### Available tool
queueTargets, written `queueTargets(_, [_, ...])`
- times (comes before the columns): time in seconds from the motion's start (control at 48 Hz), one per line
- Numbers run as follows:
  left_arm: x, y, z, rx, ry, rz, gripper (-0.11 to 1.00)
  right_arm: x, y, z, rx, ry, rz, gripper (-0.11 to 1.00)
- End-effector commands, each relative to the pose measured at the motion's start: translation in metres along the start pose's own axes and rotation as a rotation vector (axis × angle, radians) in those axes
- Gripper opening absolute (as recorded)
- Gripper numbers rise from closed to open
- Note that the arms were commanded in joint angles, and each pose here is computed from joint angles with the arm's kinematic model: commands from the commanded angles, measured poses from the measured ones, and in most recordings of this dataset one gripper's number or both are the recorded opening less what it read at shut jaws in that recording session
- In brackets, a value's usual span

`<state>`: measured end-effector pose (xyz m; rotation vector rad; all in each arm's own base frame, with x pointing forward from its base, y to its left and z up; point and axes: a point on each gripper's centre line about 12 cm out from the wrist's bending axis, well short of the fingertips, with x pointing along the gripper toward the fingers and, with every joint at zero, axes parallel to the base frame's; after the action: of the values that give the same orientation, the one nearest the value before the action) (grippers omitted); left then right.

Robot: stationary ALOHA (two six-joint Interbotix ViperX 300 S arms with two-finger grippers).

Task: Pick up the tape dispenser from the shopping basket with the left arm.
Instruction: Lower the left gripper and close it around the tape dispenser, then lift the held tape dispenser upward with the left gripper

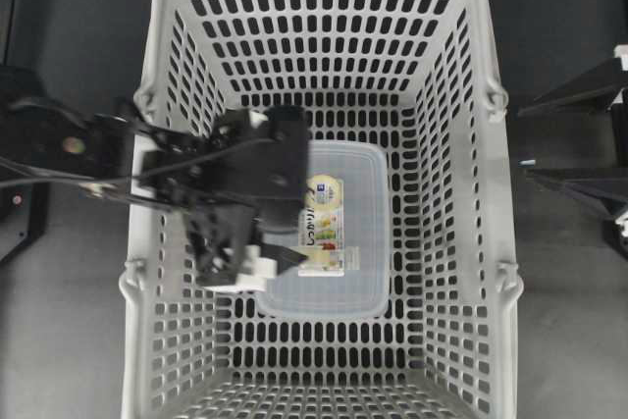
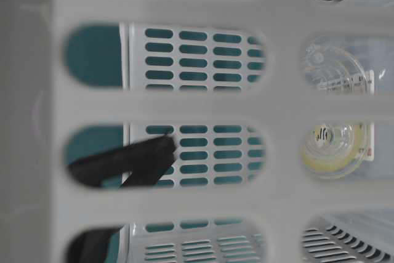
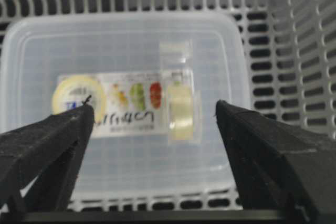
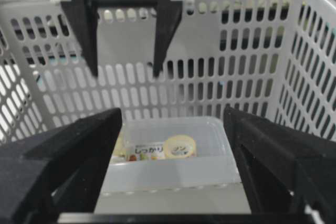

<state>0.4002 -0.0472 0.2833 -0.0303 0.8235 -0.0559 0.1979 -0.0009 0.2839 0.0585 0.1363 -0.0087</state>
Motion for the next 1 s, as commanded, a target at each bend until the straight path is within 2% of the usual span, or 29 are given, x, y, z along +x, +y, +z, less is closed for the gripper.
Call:
queueTargets(0.0, [0.009, -0.005, 0.008, -0.008, -0.004, -0.005, 0.89, 0.001, 0.001, 0.010, 0.002, -0.025, 0.001, 0.75])
queueTargets(0.208, [0.043, -0.012, -0.009, -0.033, 0.105, -0.002, 0.87, 0.001, 0.000, 0.008, 0.000, -0.018, 0.001, 0.75])
queueTargets(0.396, [0.065, -0.015, -0.025, -0.028, 0.175, 0.002, 0.87, 0.001, 0.000, 0.006, -0.003, -0.014, -0.001, 0.75])
queueTargets(0.625, [0.076, -0.015, -0.034, -0.016, 0.210, 0.005, 0.82, 0.001, -0.001, 0.004, -0.001, -0.006, -0.004, 0.75])
queueTargets(0.708, [0.075, -0.016, -0.033, -0.012, 0.210, 0.004, 0.71, 0.001, -0.001, 0.003, -0.002, -0.005, -0.004, 0.75])
queueTargets(0.854, [0.061, -0.016, -0.019, -0.012, 0.193, 0.004, 0.31, 0.001, -0.001, 0.002, -0.002, -0.002, -0.004, 0.75])
queueTargets(0.979, [0.035, -0.017, 0.007, 0.003, 0.173, 0.003, 0.30, 0.001, -0.001, 0.001, -0.001, 0.000, -0.005, 0.75])
